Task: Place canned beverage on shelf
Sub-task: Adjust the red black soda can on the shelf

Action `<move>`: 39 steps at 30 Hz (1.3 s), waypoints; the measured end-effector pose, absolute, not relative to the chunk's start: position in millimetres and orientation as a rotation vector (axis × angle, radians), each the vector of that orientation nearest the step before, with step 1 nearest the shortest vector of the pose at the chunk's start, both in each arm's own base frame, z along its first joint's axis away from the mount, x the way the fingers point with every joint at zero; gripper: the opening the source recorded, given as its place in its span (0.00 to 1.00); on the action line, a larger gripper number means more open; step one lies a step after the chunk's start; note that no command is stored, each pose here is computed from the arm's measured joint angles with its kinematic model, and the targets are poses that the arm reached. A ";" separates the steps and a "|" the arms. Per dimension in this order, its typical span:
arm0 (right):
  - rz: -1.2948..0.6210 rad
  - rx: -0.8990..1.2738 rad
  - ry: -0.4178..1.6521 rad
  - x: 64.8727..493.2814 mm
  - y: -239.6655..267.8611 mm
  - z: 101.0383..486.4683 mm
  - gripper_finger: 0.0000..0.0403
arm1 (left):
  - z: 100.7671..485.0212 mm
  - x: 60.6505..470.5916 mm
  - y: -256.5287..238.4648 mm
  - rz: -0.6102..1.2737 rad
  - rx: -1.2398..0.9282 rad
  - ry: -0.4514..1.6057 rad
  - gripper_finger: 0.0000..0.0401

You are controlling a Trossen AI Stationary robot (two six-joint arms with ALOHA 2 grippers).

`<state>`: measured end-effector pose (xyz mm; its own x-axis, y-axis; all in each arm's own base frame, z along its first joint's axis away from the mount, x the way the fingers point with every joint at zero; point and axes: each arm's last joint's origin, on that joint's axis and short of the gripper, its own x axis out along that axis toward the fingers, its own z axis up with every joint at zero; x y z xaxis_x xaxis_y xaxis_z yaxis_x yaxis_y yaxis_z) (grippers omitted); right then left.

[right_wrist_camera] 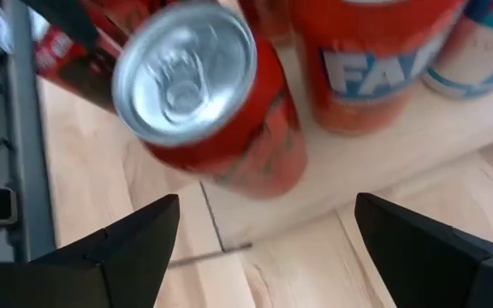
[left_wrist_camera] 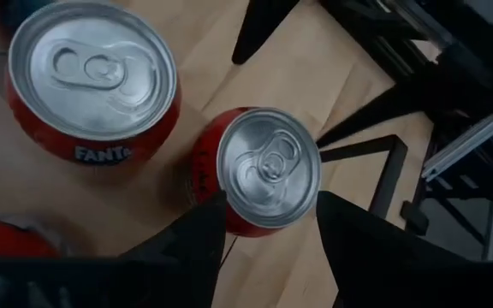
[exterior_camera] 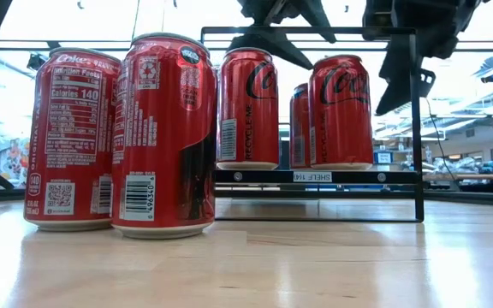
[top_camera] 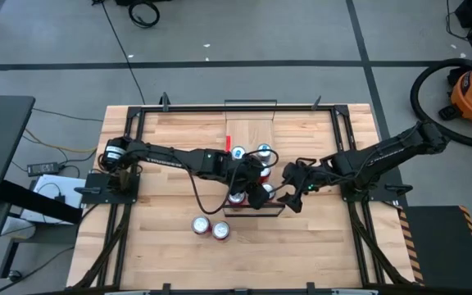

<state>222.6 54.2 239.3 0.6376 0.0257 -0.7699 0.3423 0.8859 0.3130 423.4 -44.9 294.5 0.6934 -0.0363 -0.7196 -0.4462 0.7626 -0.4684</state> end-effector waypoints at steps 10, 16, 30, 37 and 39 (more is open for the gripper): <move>-0.200 0.444 0.897 218.6 52.0 238.8 0.90 | 285.5 427.8 -41.1 0.297 -0.769 0.798 0.48; -0.219 0.416 0.872 219.9 47.3 232.1 0.90 | 282.7 431.6 -42.5 0.259 -0.791 0.800 0.48; -0.228 0.408 0.848 222.0 37.8 225.2 0.90 | 281.1 429.1 -48.9 0.207 -0.811 0.856 0.48; -0.273 0.406 0.826 223.5 32.5 225.5 0.90 | 281.5 429.0 -51.0 0.179 -0.797 0.862 0.48; -0.276 0.408 0.825 223.6 31.8 225.5 0.90 | 281.0 428.1 -50.6 0.181 -0.782 0.872 0.48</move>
